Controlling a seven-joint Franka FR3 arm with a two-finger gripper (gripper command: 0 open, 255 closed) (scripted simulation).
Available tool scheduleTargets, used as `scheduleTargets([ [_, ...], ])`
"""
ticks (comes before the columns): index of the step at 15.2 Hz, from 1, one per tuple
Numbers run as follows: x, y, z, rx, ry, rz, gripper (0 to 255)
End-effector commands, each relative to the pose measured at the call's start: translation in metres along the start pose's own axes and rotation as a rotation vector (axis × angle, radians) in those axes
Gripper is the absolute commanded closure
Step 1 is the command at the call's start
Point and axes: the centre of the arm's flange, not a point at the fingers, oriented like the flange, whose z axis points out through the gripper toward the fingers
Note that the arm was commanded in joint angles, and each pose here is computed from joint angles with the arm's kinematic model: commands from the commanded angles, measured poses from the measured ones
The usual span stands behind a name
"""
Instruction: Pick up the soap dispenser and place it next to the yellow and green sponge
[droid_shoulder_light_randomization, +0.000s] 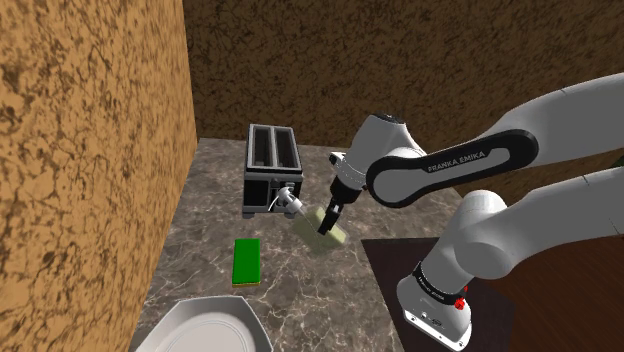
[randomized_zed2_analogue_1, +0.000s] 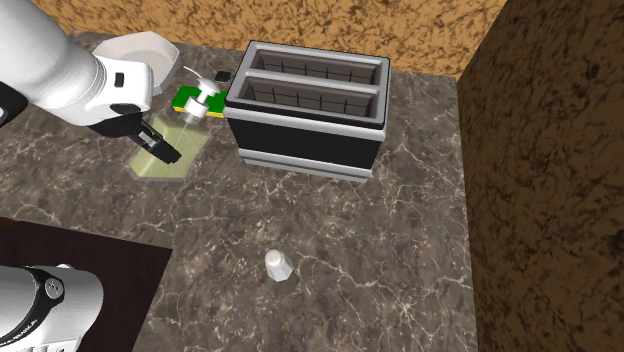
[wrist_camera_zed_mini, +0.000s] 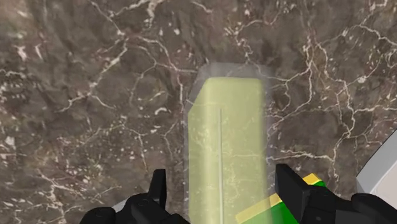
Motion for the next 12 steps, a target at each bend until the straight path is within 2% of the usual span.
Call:
scheduleTargets([
  [1, -0.001, 0.000, 0.001, 0.000, -0.003, 0.000, 0],
  [4, 0.000, 0.001, 0.001, 0.000, -0.003, 0.000, 0],
  [8, 0.000, 0.001, -0.049, 0.000, -0.003, 0.000, 0],
  [12, 0.000, 0.001, -0.049, 0.000, -0.003, 0.000, 0],
])
